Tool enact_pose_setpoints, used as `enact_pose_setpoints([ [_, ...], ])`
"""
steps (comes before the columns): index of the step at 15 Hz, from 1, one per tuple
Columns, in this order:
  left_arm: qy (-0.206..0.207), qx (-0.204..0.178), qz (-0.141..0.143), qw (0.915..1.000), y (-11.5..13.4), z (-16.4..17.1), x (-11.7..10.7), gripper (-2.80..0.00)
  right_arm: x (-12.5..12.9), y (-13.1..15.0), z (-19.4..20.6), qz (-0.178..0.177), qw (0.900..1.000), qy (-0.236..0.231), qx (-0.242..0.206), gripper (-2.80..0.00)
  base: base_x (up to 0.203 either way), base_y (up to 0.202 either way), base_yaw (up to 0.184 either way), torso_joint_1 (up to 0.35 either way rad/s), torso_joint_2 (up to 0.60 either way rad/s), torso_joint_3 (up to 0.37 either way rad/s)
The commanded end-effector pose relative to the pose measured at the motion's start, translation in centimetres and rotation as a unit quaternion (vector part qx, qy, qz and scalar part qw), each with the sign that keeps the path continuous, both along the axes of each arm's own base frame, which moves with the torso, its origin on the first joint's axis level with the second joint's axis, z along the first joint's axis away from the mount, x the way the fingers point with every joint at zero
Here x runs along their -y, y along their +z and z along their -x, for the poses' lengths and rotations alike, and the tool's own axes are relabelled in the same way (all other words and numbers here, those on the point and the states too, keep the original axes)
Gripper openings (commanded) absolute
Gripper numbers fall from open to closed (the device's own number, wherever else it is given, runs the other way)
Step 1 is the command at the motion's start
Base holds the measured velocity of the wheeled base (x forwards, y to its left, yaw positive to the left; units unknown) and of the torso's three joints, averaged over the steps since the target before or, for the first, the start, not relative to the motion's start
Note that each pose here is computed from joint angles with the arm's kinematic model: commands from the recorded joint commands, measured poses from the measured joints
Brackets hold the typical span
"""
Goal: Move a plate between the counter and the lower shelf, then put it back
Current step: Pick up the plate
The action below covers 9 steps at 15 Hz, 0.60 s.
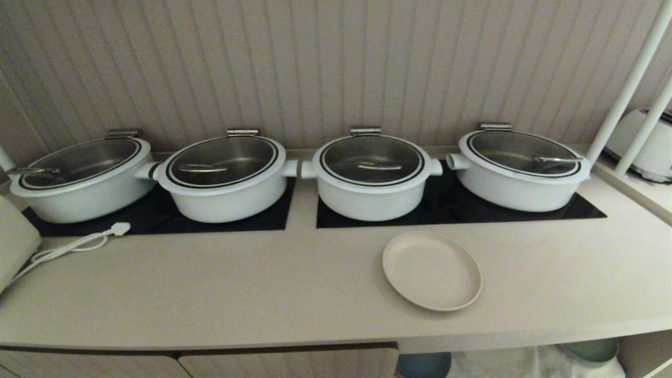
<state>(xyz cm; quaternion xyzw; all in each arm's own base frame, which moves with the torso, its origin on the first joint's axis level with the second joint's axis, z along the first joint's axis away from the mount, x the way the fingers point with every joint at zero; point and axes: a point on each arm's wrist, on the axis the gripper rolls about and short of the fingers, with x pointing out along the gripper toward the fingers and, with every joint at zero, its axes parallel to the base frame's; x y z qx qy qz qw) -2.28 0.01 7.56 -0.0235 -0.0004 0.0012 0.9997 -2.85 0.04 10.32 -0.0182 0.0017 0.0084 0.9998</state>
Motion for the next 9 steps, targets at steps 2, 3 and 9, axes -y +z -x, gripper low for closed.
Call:
enact_pose_setpoints([
  [2, 0.000, 0.000, 0.000, 1.0000, 0.0, 0.0, 0.0, -2.80, 0.0, 3.2, -1.0, -0.002, 1.000, 0.006, -0.029, -2.80, 0.000, 0.000, 0.000, 0.000, 0.00, 0.000],
  [3, 0.000, 0.000, 0.000, 1.0000, 0.0, 0.0, 0.0, -2.80, 0.0, 4.2, -1.7, -0.002, 0.999, 0.010, -0.044, -2.80, 0.000, 0.000, 0.000, 0.000, 0.00, 0.000],
  [9, 0.000, 0.000, 0.000, 1.0000, 0.0, 0.0, 0.0, -2.80, -0.1, 11.3, -10.9, -0.013, 0.987, 0.029, -0.157, -2.80, 0.000, 0.000, 0.000, 0.000, 0.00, 0.000],
])
